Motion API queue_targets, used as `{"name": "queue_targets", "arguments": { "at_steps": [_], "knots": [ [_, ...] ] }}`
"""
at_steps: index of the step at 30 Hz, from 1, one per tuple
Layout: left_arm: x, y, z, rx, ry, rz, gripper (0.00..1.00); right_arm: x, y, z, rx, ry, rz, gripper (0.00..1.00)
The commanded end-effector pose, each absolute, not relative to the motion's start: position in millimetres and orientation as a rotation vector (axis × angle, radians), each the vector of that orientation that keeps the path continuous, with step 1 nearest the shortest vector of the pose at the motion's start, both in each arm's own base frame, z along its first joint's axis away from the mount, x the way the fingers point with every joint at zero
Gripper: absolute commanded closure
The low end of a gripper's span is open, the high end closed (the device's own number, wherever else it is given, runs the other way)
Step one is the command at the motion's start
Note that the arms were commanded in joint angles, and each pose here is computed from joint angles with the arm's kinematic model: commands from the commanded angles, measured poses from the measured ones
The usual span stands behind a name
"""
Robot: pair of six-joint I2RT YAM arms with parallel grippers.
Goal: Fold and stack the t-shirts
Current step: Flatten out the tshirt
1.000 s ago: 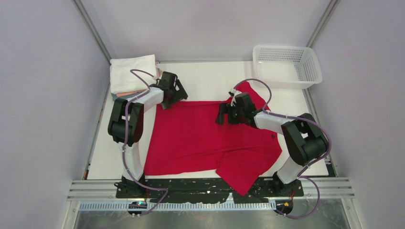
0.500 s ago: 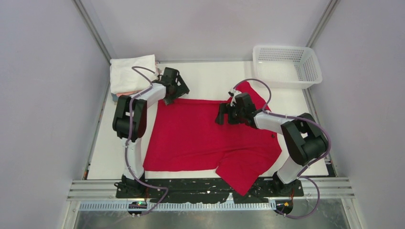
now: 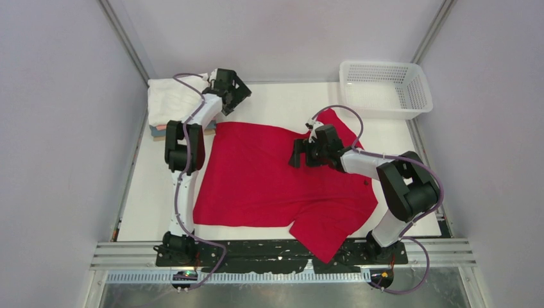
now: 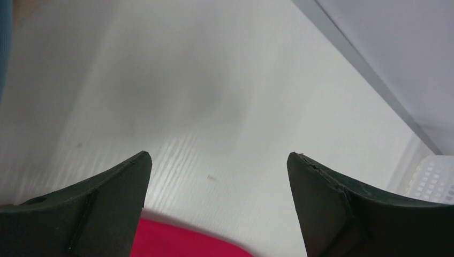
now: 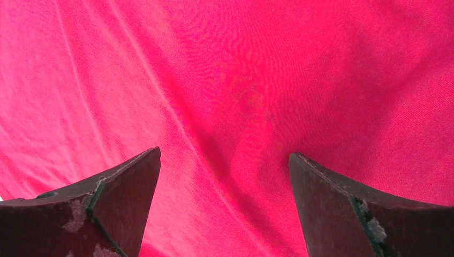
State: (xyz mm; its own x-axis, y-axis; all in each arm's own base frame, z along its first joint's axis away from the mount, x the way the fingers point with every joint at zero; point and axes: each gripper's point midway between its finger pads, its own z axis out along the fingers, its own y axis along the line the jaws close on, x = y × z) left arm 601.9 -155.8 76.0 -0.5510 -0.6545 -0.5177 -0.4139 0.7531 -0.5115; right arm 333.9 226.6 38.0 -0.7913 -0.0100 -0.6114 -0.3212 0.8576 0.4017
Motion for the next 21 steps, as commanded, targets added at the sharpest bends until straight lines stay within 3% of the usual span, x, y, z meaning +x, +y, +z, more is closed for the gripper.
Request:
{"name": "queue_targets", "arguments": {
  "at_steps": [1,6,11,15,21],
  "knots": [
    [621.4,-162.1,96.0,-0.785,2.191,-0.538,0.0,326.2,219.5,21.3,-0.251,2.48,0.615,0.05],
    [617.6,-167.2,148.5,-0.636,2.132,-0.586,0.0,332.4,218.2,36.7,-0.241,2.455,0.595,0.05],
    [568.4,-162.8,185.7,-0.516,2.136,-0.555,0.0,349.6,218.3,76.1,-0.225,2.349,0.573,0.05],
    [497.6,-159.3,179.4,-0.471,2.191,-0.532,0.0,375.5,216.5,108.2,-0.158,2.27,0.522,0.05],
    [395.8,-156.3,122.8,-0.426,2.333,-0.456,0.0,429.8,200.9,122.1,0.041,2.248,0.407,0.05]
  ]
}}
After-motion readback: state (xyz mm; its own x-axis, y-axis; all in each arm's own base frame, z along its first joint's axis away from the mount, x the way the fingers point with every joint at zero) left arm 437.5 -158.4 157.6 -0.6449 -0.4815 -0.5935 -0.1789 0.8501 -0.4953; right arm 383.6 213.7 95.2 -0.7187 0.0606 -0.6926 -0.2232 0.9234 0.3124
